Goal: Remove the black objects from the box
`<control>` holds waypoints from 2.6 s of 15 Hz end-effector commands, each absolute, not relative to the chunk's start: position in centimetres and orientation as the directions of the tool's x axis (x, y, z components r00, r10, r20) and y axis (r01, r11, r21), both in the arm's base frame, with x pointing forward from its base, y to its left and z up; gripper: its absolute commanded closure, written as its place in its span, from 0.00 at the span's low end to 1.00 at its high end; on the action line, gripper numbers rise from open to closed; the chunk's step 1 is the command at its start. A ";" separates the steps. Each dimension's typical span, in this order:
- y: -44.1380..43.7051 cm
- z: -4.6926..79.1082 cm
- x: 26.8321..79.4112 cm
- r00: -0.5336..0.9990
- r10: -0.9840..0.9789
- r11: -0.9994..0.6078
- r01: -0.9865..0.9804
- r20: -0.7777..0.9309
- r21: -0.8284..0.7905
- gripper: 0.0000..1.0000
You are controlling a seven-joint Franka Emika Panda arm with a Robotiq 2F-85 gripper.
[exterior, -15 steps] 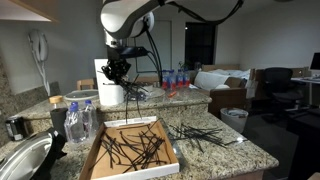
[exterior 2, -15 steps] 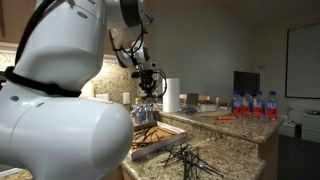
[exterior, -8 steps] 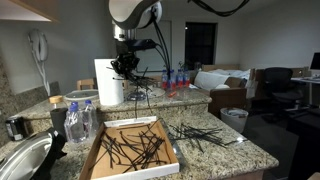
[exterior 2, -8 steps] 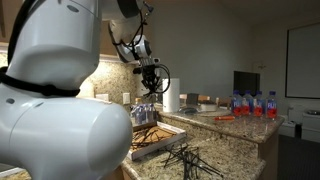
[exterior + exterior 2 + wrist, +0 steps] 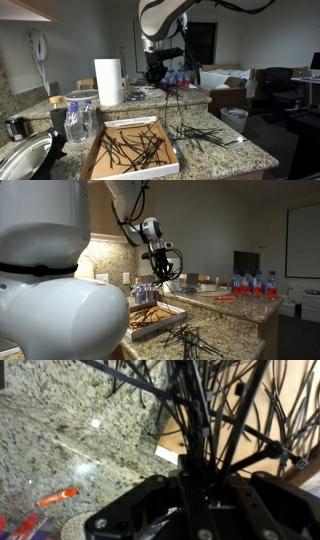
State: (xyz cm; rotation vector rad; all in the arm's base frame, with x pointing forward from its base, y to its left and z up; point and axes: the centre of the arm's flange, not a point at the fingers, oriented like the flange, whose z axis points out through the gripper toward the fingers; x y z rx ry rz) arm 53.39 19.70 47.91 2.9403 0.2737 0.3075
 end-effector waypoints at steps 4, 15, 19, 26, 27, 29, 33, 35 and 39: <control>10.3 43.2 47.7 0.994 0.003 -0.975 -0.022 0.113 0.222 0.91; 2.3 32.0 45.9 0.995 -0.079 -0.963 -0.091 0.055 0.254 0.91; 1.3 29.6 45.9 0.996 -0.070 -0.964 -0.083 0.059 0.251 0.91; 1.6 27.4 46.7 0.997 -0.063 -0.968 -0.074 0.053 0.238 0.55; 1.6 27.3 46.7 0.996 -0.067 -0.968 -0.078 0.053 0.238 0.50; 1.5 27.3 46.7 0.996 -0.076 -0.967 -0.087 0.054 0.238 0.37; 2.0 28.2 46.5 0.994 -0.091 -0.963 -0.104 0.061 0.251 0.11; 2.7 28.9 46.5 0.995 -0.079 -0.963 -0.094 0.069 0.253 0.00; 5.9 32.0 46.5 0.993 -0.024 -0.973 -0.049 0.115 0.224 0.00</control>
